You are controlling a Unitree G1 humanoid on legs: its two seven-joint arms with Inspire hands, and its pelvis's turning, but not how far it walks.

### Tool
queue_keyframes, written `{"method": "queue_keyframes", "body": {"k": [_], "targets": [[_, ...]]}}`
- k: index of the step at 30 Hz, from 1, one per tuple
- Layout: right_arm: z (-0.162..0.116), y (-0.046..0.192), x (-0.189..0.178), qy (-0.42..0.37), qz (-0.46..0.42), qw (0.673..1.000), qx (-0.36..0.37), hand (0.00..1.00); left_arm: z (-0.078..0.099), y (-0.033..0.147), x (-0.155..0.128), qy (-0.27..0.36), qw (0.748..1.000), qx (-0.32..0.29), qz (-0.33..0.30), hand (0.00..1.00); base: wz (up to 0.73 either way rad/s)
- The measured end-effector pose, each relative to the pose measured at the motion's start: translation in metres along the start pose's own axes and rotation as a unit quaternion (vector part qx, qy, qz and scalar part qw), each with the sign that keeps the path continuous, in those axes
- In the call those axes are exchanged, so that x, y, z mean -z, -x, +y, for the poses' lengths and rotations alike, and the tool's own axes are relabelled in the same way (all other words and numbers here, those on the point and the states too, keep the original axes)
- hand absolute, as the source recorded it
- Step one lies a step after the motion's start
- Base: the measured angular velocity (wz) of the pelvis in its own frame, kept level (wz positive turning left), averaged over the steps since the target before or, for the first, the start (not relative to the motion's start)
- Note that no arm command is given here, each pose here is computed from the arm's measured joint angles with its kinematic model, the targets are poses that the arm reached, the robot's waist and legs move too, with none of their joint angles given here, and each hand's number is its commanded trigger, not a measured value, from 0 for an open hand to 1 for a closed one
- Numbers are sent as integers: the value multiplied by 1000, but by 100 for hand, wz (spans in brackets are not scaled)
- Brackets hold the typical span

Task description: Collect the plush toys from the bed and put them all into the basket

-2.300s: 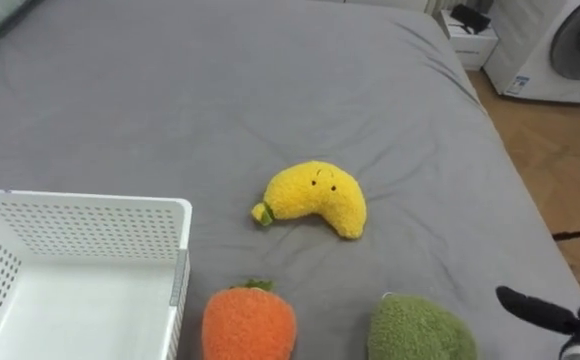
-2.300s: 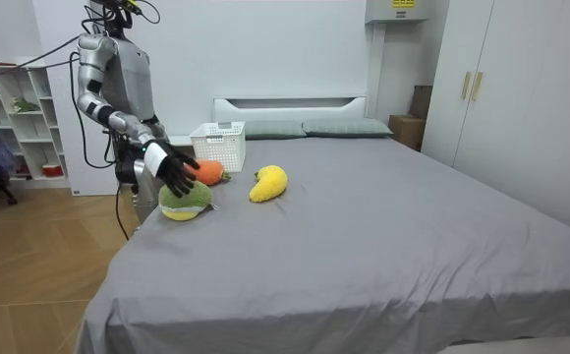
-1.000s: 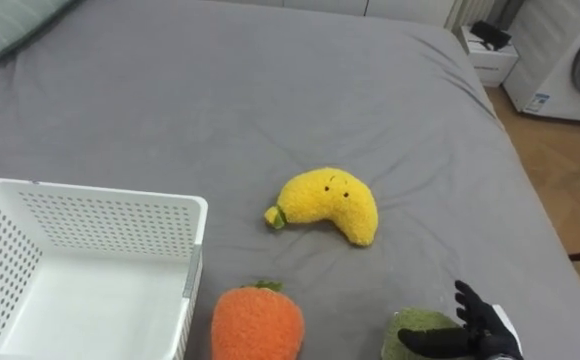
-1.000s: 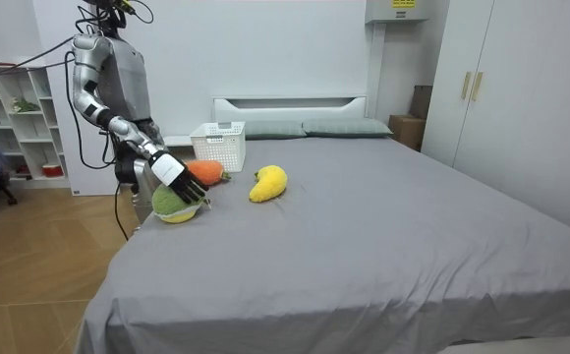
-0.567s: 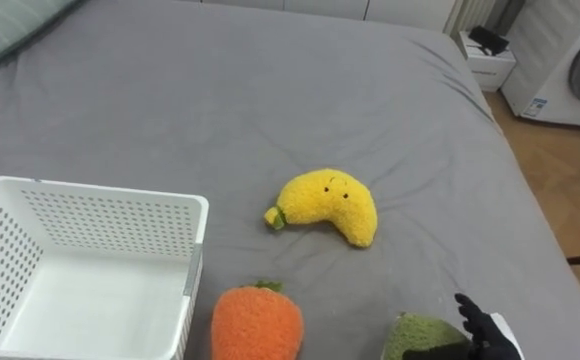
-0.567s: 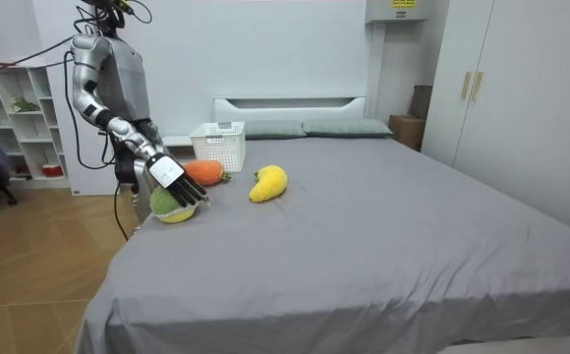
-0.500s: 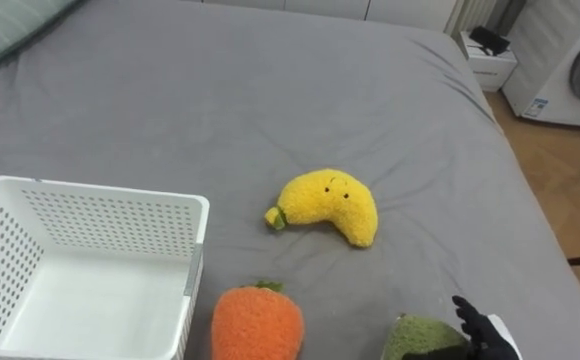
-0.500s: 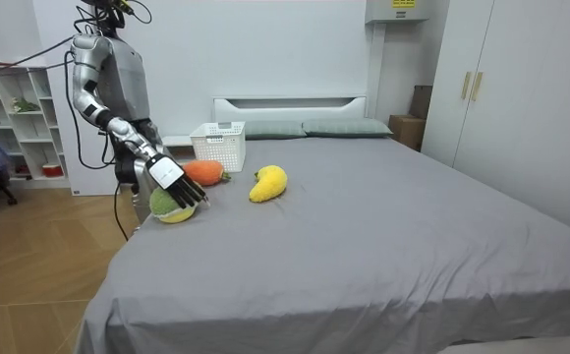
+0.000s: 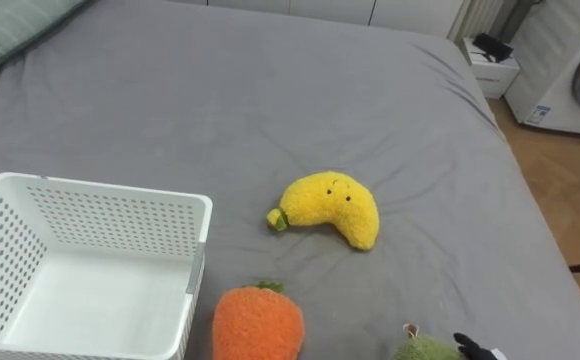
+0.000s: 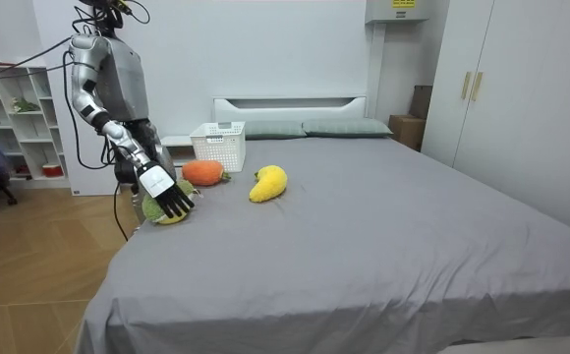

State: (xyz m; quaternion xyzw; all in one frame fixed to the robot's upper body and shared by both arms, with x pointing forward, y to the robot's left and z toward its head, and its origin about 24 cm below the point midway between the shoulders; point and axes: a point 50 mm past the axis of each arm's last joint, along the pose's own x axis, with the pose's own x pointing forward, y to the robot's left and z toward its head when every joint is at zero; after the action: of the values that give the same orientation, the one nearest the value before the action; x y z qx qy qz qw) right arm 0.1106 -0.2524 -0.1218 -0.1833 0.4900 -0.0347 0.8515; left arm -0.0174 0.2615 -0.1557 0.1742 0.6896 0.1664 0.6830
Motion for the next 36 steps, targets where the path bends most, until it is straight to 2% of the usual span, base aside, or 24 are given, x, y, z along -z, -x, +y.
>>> {"method": "queue_keyframes", "body": {"k": [15, 26, 31, 36], "targets": [[-4, 0, 15, 21, 42, 999, 5, 100, -1, 0, 1, -1, 1000, 9, 7, 0, 0], [-1, 0, 15, 18, 40, 999, 11, 100, -1, 0, -2, 0, 1000, 7, 2, 0, 2], [-7, 3, -14, 26, -21, 999, 34, 100, -4, 1, -12, 0, 1000, 9, -19, 0, 0], [-22, 19, -86, 44, -168, 981, 89, 100, -5, 1, -22, 5, 999, 0, -39, 0, -6]]}}
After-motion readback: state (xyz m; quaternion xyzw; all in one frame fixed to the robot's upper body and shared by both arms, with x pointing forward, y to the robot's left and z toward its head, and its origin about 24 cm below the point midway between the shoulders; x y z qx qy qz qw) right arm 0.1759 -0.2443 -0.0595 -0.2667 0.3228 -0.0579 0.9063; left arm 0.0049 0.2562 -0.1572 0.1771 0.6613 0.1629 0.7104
